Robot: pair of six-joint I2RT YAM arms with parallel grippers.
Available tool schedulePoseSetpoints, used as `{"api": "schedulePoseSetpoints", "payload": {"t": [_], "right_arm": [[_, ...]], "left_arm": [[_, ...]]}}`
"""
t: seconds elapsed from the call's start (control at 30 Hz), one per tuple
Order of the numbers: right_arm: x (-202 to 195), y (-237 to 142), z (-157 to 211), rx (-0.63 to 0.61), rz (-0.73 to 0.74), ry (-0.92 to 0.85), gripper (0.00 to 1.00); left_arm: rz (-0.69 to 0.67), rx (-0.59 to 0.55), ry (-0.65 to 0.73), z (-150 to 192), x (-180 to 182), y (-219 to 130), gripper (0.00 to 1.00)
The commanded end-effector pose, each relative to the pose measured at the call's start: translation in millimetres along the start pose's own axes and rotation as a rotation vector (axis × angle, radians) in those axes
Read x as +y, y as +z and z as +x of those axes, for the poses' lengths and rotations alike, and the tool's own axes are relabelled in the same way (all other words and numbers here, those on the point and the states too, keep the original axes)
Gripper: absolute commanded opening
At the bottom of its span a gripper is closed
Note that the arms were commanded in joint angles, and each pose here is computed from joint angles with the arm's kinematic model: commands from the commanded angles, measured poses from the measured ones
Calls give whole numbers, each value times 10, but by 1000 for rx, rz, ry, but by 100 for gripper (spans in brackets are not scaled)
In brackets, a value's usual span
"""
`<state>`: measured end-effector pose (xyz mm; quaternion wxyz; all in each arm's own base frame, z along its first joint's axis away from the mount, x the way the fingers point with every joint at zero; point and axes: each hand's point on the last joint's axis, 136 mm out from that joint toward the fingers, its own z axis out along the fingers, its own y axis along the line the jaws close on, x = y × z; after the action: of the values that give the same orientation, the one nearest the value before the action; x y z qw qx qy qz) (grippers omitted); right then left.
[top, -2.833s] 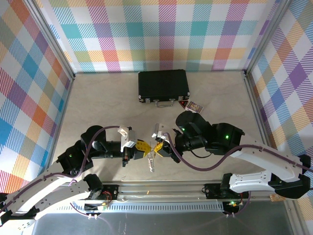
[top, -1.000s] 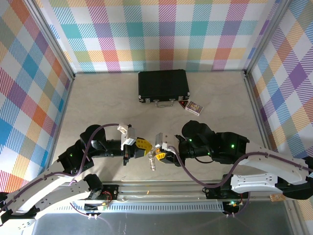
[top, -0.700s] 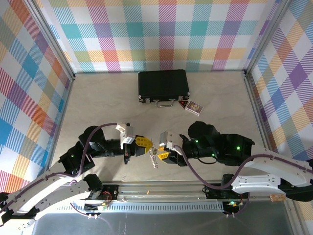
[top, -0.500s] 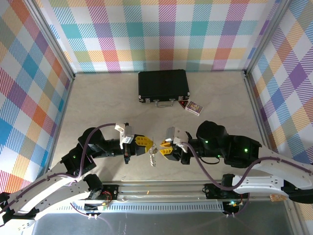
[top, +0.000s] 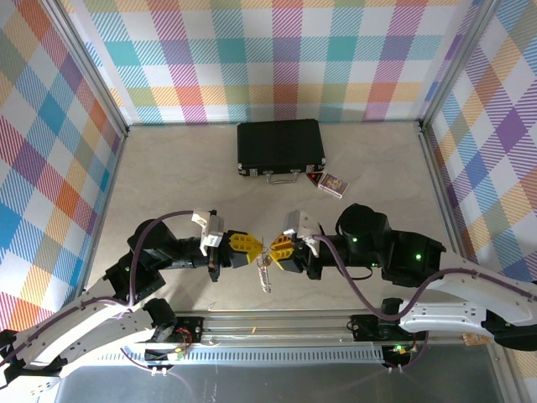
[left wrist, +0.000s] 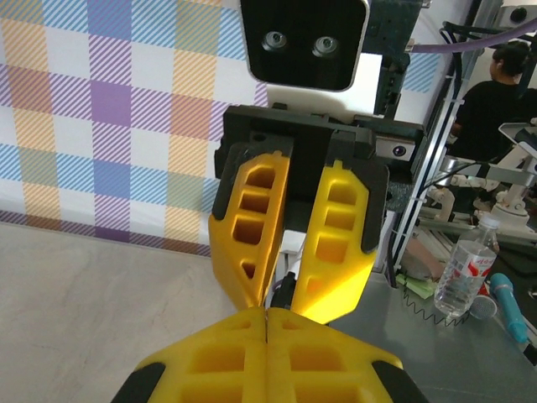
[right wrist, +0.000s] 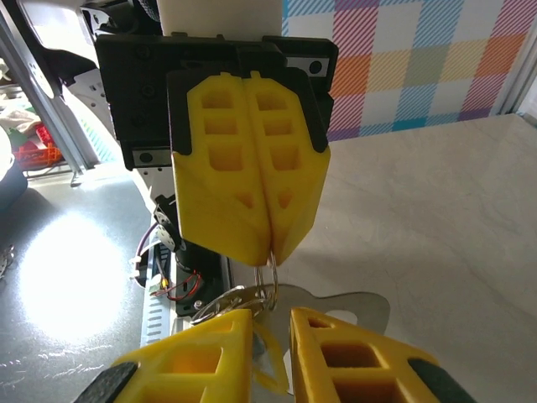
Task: Put the keys on the keyring
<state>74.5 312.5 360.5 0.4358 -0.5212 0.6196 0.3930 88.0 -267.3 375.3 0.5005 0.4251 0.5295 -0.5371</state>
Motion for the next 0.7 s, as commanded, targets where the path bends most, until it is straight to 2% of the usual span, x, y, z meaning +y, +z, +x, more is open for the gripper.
{"api": "schedulePoseSetpoints", "payload": {"t": [0.0,0.27,0.67], "right_arm": [[64,-41,-255,-79,-39,1,19],[77,5,-209,-63,-51,7,17],[66,18,-190,-44,-47,11,9]], "left_arm": [[43,-67,36,-207,-122,-46,0],[44,-64,30,-177,-116,-43,0],[49,-49,26,-157,-133,-54,0]]}}
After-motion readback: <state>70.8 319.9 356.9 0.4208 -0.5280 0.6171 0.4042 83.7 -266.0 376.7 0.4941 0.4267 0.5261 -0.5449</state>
